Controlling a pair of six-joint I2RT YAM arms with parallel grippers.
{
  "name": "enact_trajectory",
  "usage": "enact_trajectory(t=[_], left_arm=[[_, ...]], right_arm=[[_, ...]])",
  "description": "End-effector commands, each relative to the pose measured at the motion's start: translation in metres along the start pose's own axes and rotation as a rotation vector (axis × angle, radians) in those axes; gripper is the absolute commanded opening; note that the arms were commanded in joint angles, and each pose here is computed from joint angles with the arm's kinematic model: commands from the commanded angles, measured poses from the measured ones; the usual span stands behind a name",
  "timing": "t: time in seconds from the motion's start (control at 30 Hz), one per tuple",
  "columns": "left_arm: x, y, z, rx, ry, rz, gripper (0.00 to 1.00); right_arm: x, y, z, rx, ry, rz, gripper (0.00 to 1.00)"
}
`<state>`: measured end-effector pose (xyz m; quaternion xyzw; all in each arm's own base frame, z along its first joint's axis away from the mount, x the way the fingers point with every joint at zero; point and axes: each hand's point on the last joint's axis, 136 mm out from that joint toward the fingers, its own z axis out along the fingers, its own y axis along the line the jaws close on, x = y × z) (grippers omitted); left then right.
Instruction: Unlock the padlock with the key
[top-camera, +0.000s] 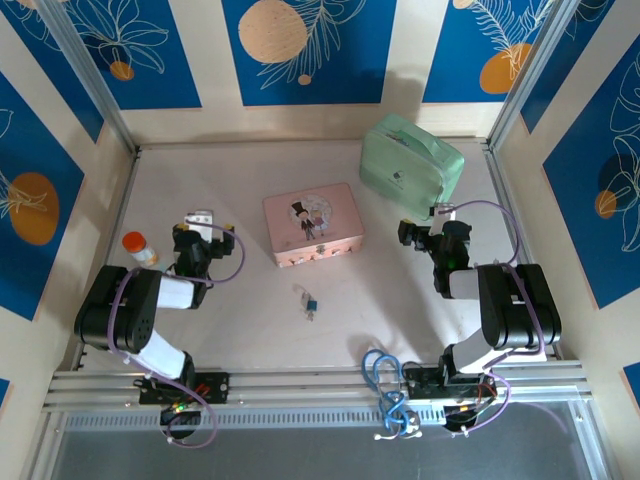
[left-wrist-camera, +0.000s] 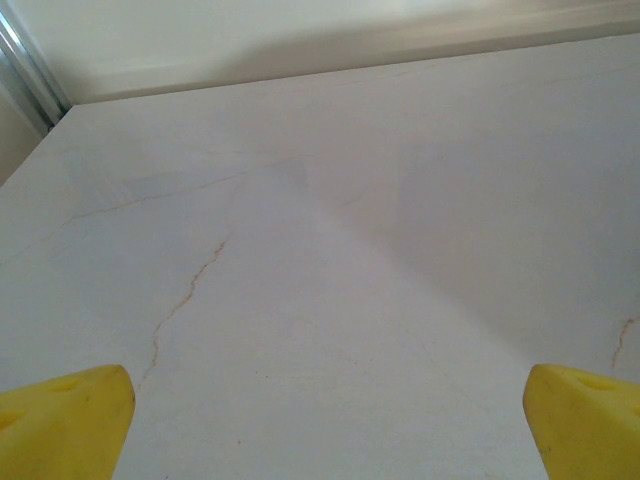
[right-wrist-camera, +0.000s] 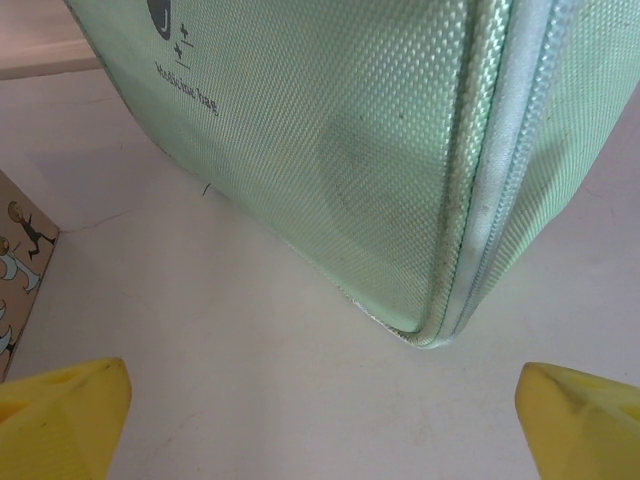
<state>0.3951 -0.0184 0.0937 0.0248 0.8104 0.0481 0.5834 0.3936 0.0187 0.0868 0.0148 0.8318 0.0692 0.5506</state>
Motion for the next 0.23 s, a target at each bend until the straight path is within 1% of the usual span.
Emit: enact_trajectory(t=[0.0, 0.2], left_arm=[[0.0005, -0.0002, 0.0004, 0.011, -0.003, 0.016, 0.99], [-0.0003, -0.0003, 0.0007, 0.012, -0.004, 0.014, 0.99]], right_arm=[[-0.0070, 0.0047, 0.0020, -0.027, -0.007, -0.013, 0.99], [-0.0080, 0.0059, 0.0004, -0.028, -0.018, -0.019, 0.99]])
